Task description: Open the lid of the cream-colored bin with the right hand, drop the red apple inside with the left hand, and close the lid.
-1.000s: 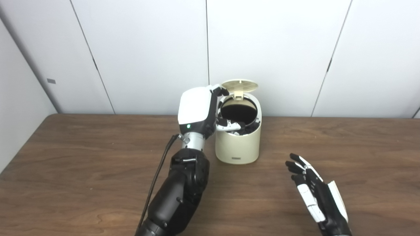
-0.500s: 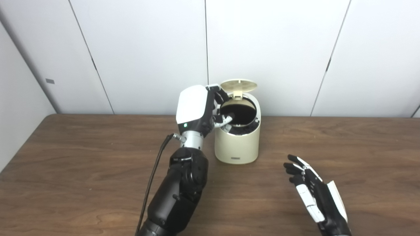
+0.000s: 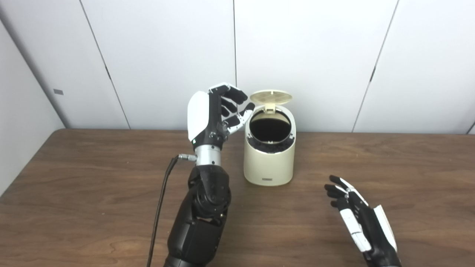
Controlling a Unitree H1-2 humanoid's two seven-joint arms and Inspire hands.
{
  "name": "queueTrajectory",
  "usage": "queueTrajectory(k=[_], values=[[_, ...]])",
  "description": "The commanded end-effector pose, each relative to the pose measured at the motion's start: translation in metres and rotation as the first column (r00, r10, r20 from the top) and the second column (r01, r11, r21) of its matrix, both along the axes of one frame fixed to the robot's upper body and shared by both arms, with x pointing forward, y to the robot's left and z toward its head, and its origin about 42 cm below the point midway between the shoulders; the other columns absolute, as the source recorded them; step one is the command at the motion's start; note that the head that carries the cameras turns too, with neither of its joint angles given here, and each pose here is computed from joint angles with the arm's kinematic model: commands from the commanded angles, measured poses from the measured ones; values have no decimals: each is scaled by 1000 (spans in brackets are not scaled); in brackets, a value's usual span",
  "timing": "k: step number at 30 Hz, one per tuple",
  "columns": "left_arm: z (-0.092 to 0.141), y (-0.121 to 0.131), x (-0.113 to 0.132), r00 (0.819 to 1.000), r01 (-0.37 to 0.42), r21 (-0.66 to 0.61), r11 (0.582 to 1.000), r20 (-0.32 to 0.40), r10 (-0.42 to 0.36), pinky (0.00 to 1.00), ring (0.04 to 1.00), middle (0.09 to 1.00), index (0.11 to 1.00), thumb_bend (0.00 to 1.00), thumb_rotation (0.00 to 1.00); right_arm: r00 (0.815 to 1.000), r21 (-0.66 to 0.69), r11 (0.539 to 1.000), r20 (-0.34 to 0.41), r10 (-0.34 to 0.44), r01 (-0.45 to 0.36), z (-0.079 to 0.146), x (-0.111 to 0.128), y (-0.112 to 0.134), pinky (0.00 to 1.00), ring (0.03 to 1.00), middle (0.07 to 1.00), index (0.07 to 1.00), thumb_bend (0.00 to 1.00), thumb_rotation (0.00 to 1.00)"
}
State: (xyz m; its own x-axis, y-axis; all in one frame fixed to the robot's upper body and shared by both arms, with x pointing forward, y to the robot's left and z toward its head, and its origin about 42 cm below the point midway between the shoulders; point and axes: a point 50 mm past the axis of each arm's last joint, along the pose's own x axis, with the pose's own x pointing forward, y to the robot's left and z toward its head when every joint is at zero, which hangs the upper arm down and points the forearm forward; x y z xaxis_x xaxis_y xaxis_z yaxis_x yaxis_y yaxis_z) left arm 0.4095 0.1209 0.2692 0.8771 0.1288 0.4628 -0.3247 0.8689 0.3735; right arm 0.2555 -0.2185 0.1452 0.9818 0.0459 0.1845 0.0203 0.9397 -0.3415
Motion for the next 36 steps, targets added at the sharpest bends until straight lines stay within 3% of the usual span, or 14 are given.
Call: queueTrajectory(k=[1,5,11,14,17,18,19,21,22,25,27,29,36], values=[[23,7,-5,995,5,-48,999,102,0,337,429,518,494,475,0,997,4,1000,73,15,-16,14,4,0,743,801,805,859,469,995],[16,26,-22,995,24,-84,996,103,-15,324,435,520,497,474,0,997,16,1000,78,14,-16,16,4,-2,753,801,809,872,451,994],[-19,71,-53,997,71,-122,990,-18,-73,338,443,507,499,478,0,995,48,999,100,-6,1,22,11,-8,760,811,823,865,457,914],[-36,90,-69,994,83,-114,990,-61,-91,406,427,494,522,499,0,992,46,999,123,-17,12,27,17,-10,761,830,838,865,481,916],[-50,102,-86,992,91,-121,988,-81,-101,421,493,480,520,511,0,987,64,998,158,-19,9,35,27,-9,792,862,863,871,488,931],[-54,105,-91,990,97,-138,986,-90,-110,446,523,551,509,505,40,986,73,997,167,-18,6,38,31,-8,794,866,867,870,491,932],[-58,108,-97,986,111,-156,982,-107,-128,488,574,622,624,530,228,984,79,997,180,-16,1,42,35,-8,790,868,871,869,489,932],[-66,114,-109,970,161,-177,971,-155,-189,603,681,728,755,550,441,978,33,999,210,-16,9,50,46,-8,788,874,877,872,490,946],[-70,115,-114,957,192,-199,961,-178,-228,719,769,805,836,549,543,975,-8,1000,223,-16,18,55,51,-9,786,876,879,879,508,978],[-81,116,-124,924,252,-277,927,-217,-315,897,924,948,973,577,721,968,-97,994,251,-25,51,69,67,-10,818,878,883,891,523,998],[-90,115,-129,913,260,-297,919,-233,-334,957,975,987,993,595,778,966,-131,990,259,-10,46,80,79,-9,826,874,886,890,525,999],[-98,115,-135,909,253,-315,915,-246,-336,985,994,998,999,615,821,963,-158,987,270,13,31,94,91,-6,737,822,877,883,534,977],[-119,115,-147,898,236,-348,907,-278,-341,1000,1000,1000,1000,629,885,950,-219,975,307,52,17,146,128,7,765,850,893,889,516,869]])
